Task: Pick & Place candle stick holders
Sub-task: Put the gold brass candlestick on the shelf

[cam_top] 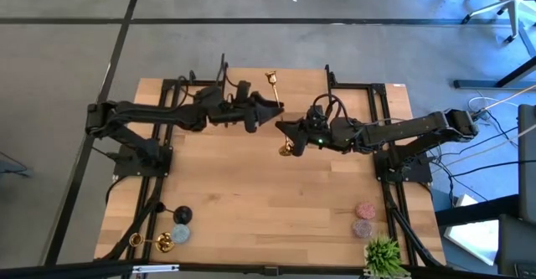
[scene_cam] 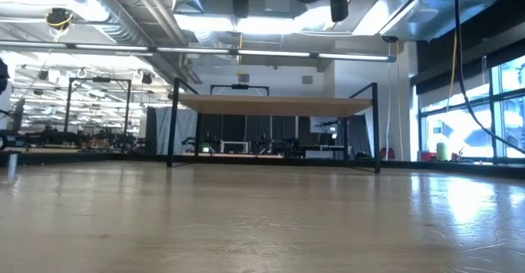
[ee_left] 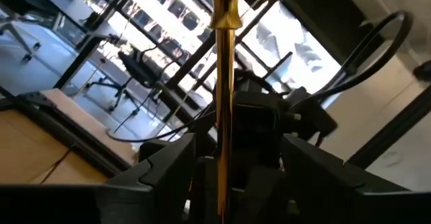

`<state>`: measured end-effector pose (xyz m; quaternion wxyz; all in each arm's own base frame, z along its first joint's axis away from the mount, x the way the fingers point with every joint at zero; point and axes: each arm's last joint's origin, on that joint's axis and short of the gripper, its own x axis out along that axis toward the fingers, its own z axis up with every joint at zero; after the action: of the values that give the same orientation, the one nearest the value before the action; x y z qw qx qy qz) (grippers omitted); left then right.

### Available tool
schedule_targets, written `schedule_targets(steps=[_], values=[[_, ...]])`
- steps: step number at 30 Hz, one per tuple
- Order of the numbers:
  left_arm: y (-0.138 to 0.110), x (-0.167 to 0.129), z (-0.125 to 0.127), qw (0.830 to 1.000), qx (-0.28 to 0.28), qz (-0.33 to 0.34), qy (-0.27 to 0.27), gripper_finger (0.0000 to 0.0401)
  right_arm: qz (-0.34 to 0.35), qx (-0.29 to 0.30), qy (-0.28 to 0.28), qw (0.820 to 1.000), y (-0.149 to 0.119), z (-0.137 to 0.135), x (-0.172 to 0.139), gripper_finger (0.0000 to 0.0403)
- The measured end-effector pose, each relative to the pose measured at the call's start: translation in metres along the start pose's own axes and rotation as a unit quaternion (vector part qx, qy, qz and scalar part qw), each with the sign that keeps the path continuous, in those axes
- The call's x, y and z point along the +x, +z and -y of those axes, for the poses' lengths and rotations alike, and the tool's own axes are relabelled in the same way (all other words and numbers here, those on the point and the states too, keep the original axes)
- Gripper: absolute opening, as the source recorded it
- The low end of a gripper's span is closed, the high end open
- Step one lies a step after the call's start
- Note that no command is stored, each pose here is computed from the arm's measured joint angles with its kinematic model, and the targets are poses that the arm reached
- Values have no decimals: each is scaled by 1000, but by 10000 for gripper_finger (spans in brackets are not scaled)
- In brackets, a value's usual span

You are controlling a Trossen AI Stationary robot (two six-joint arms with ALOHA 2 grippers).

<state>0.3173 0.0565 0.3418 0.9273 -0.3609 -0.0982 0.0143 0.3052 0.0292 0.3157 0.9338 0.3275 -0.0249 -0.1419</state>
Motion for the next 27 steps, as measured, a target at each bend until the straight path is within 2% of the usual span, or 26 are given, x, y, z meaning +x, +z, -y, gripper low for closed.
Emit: schedule_targets(steps=[4,7,15,27], values=[[-1,2,-1,999,7,-30,25,190,0,0,0,1000,0,0,0,15],[-1,1,-1,999,6,-38,20,157,1,0,1,1000,0,0,0,15],[-2,1,0,999,11,-53,5,21,-9,-19,14,1000,0,-1,0,17],[0,-5,-2,997,32,-59,50,13,-4,-68,26,997,1,-2,0,143]])
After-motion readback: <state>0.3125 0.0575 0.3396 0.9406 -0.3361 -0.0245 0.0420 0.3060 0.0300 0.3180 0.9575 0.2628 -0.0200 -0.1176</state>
